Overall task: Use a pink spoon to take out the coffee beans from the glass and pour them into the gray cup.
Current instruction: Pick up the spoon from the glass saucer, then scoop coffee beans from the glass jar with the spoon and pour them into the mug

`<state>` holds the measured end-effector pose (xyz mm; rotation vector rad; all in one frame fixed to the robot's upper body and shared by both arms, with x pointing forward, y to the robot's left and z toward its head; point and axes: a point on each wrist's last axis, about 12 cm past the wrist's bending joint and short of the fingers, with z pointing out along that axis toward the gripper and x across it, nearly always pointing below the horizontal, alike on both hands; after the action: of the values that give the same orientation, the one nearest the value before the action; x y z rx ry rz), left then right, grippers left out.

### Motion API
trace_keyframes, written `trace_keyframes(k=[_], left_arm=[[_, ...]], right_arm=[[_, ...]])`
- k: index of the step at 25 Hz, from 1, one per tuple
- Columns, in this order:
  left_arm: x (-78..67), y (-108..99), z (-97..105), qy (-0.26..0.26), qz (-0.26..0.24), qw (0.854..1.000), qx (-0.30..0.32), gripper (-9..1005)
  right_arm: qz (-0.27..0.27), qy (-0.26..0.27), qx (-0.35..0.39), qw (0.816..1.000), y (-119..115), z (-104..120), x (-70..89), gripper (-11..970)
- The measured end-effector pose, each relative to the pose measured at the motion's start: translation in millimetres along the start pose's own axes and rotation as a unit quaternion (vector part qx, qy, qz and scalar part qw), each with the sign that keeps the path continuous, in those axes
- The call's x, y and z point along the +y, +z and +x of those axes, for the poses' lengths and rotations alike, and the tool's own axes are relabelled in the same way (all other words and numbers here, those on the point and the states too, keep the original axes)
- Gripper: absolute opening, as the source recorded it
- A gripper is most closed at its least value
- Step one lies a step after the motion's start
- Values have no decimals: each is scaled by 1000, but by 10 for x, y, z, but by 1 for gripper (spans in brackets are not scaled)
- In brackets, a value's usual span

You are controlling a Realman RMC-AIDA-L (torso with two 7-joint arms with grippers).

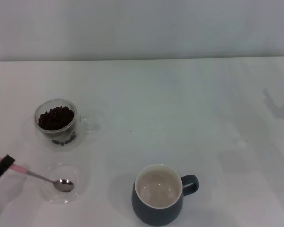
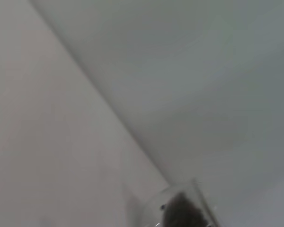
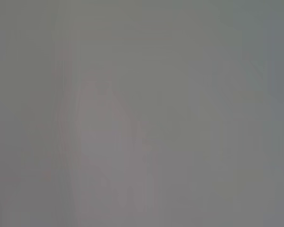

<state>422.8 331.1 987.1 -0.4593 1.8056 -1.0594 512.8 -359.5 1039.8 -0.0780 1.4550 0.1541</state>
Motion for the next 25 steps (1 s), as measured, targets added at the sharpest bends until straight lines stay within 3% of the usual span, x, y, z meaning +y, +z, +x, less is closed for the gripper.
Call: trace_keyframes(k=[13,18,19,24,25], left_arm=[[-166,-103,-460,39,89,995,-27,132],[-247,-142,-838,91,118,988,-45,132],[-300,-124,-1082,131,127,982,-39,133],[-434,35,-1579,190,144,971,-27,133],[-434,35,-1579,190,144,971,-27,133]], right_arm=[[0,6,1,1000,-30,20,22,844],[0,8,1,1000,-31,24,32,844],[-1,9,1,1000,-32,27,36,844],[0,14,4,1000,-53,46,52,843],[1,15,5,1000,-61,51,53,843]])
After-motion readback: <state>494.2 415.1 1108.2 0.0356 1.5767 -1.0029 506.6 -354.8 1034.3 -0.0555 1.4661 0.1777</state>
